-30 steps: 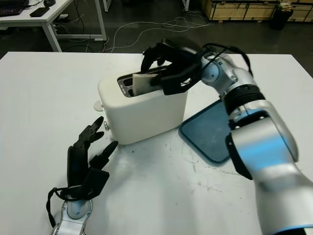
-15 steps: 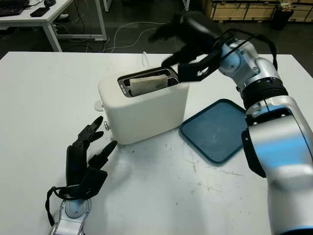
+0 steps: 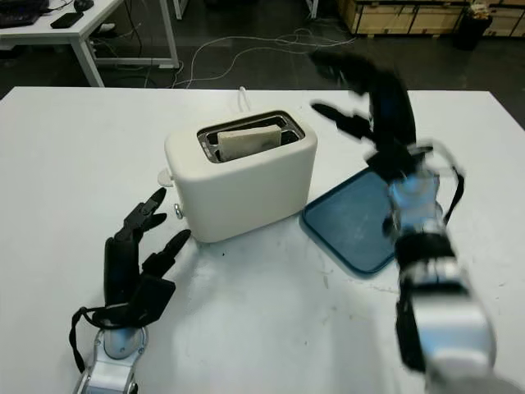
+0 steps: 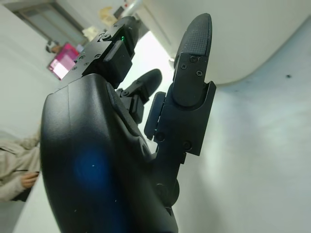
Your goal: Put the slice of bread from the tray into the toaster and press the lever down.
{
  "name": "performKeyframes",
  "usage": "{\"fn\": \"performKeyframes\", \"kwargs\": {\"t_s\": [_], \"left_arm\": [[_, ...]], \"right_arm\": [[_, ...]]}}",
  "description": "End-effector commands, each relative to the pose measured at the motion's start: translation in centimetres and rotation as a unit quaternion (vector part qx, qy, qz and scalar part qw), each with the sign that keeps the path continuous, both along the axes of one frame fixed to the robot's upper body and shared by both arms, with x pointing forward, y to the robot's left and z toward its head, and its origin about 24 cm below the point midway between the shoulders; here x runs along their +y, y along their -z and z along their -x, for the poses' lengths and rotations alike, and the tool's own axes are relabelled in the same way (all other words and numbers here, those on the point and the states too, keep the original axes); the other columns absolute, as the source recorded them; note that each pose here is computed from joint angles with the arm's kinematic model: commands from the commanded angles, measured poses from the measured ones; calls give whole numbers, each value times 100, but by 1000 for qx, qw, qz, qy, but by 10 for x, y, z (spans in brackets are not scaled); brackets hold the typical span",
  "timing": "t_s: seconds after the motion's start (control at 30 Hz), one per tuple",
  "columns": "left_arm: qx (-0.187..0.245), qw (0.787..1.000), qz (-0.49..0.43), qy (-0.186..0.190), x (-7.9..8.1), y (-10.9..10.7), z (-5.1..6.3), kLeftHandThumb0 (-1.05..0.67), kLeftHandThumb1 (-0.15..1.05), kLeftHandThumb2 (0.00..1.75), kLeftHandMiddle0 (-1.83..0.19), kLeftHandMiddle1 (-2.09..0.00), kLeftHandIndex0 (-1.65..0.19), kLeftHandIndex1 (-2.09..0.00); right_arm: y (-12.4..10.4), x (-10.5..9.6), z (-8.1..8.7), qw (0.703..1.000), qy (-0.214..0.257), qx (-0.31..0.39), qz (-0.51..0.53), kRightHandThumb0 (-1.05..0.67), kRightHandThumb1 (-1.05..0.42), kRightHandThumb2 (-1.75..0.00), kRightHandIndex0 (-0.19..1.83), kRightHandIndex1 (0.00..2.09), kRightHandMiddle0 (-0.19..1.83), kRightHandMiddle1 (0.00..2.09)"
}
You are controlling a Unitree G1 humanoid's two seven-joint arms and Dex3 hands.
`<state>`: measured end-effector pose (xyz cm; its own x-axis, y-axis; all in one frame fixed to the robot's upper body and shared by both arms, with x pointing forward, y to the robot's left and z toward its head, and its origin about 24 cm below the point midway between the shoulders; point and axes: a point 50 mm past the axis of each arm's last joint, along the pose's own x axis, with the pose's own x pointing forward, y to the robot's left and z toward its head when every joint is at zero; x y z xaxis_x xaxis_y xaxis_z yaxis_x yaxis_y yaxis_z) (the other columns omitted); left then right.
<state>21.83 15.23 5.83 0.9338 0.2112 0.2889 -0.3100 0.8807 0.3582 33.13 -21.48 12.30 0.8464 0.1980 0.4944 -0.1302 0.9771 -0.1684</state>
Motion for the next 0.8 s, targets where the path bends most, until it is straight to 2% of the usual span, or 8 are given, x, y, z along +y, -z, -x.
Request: {"fn": "performKeyframes", "kwargs": {"t_s": [0.0,0.07,0.17,0.37,0.53,0.77], "left_arm": [[-24,1000,-18,1,7,-8,-2,-58,92,13,-39,-83,-59,-2],[-36,999,-26,-1,13,-14,-4,-56,92,10,-40,-84,-59,-2],[-43,998,-45,-9,21,-25,-4,-55,92,7,-38,-83,-59,-2],[-52,996,-66,-15,31,-38,-1,-53,92,7,-36,-79,-58,-2],[-63,993,-95,-17,38,-46,1,-54,92,5,-40,-77,-61,-3],[-88,976,-201,4,54,-69,-4,-48,86,0,-54,-78,-74,-9]], "right_arm": [[21,0,18,998,-9,36,-54,-12,-92,-19,60,24,61,0],[38,6,36,994,-12,72,-86,-12,-92,-19,61,23,59,0],[51,14,59,984,-9,117,-134,-13,-92,-18,61,21,57,0],[56,16,83,975,22,153,-160,-16,-92,-16,67,20,62,2],[46,9,91,980,42,146,-125,-17,-92,-12,69,18,65,3],[35,6,82,986,43,130,-98,-13,-92,-7,70,15,66,2]]}}
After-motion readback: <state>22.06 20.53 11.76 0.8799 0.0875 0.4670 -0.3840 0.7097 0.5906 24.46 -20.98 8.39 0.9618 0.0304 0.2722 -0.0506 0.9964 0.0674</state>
